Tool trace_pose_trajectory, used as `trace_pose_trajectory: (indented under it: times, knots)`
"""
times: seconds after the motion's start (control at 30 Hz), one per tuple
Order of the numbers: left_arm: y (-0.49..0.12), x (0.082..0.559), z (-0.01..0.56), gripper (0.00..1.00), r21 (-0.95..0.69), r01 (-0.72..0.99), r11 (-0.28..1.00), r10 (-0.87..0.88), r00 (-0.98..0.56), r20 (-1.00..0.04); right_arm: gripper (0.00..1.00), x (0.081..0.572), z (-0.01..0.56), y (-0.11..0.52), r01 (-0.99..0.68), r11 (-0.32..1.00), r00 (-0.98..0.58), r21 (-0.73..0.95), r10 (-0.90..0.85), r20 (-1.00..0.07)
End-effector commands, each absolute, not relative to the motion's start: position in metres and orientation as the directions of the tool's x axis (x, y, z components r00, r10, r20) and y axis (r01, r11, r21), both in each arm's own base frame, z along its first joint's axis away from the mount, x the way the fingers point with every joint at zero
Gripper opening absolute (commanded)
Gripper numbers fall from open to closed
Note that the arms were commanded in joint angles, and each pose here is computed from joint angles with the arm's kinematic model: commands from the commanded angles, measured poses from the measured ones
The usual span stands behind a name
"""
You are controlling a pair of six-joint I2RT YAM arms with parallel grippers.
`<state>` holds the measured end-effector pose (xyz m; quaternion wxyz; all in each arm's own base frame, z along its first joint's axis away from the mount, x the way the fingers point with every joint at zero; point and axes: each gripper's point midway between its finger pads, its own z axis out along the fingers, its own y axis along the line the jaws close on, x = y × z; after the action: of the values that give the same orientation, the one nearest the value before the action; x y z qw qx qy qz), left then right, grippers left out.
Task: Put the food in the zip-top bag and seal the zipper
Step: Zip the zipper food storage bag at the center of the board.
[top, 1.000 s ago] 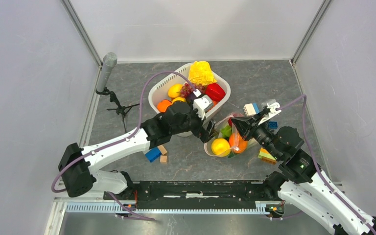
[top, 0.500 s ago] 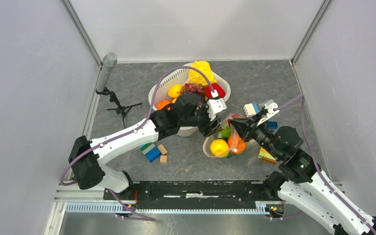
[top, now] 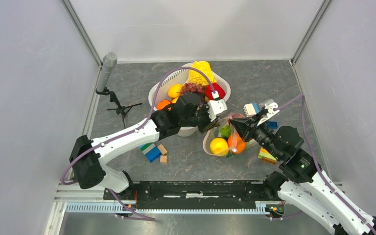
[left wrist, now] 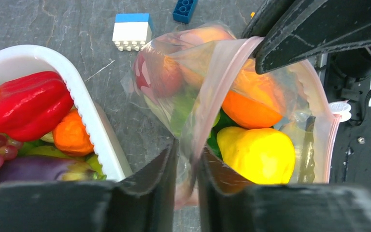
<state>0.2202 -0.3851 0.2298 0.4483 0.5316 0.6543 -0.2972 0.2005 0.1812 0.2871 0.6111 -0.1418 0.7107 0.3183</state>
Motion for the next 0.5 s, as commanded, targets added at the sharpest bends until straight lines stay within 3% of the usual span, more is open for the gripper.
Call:
trace_pose_trajectory:
  times: [0.0, 0.13, 0.37, 0.4, 0.47]
  knots:
    - [-0.394, 0.229, 0.251, 0.22, 0.125, 0.955, 0.269, 0.381, 0.014, -0.925, 0.14, 0.199, 0.319, 0.180, -0.616, 0.740, -0.144, 0.270, 0.231, -0.962]
    - [-0.394, 0.232, 0.250, 0.02, 0.111, 0.949, 0.295, 0.375, -0.008, -0.927, 0.14, 0.200, 0.317, 0.181, -0.614, 0.744, -0.145, 0.264, 0.222, -0.964]
    - [-0.391, 0.244, 0.257, 0.02, 0.064, 0.914, 0.401, 0.348, -0.088, -0.934, 0.16, 0.200, 0.317, 0.177, -0.616, 0.755, -0.112, 0.224, 0.198, -0.974]
    - [-0.390, 0.247, 0.259, 0.02, 0.052, 0.907, 0.418, 0.340, -0.103, -0.935, 0.20, 0.200, 0.318, 0.176, -0.616, 0.759, -0.102, 0.213, 0.191, -0.976]
    - [-0.388, 0.250, 0.261, 0.02, 0.025, 0.898, 0.439, 0.325, -0.133, -0.936, 0.41, 0.200, 0.320, 0.171, -0.607, 0.772, -0.076, 0.190, 0.182, -0.980]
